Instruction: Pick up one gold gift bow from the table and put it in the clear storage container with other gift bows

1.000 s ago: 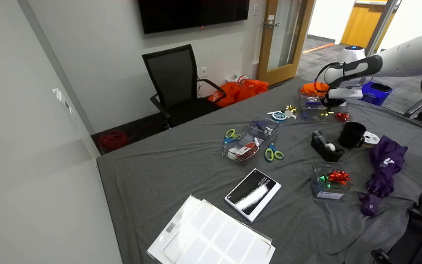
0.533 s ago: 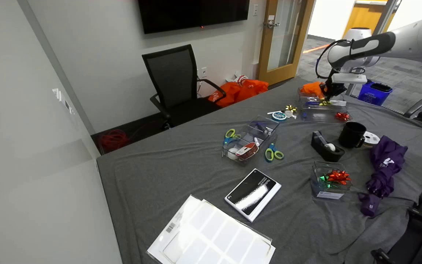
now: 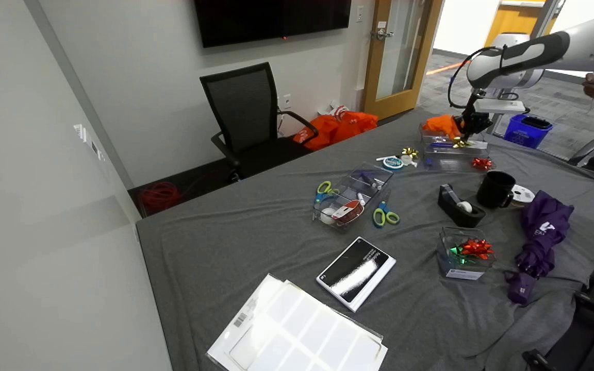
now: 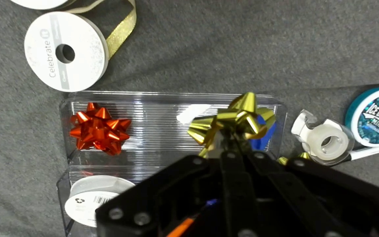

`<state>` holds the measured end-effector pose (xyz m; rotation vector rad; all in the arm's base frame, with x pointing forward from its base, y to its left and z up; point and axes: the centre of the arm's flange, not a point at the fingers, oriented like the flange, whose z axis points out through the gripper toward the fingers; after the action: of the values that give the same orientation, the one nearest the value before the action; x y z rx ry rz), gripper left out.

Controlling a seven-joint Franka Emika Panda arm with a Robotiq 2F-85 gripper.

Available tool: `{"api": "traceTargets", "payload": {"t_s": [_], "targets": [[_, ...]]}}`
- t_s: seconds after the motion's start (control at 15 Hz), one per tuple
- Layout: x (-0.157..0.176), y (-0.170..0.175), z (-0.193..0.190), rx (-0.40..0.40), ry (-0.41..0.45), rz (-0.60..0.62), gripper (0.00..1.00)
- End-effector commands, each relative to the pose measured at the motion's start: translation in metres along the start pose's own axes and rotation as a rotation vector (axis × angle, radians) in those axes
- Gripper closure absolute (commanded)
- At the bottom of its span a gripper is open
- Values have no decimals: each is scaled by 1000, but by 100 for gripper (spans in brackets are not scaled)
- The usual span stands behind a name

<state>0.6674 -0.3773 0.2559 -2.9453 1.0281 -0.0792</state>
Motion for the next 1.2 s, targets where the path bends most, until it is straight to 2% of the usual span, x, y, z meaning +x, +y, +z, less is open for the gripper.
{"api": "traceTargets", "payload": {"t_s": [0.0,0.27,0.67,1.13], "targets": [[0,0,1,0,-2,0,99],[-25,-2,1,-7,14,-58,100],[-80,-19,9,-25,51,-224,100],[-146,-36,-4,8,68,-375,100]]}}
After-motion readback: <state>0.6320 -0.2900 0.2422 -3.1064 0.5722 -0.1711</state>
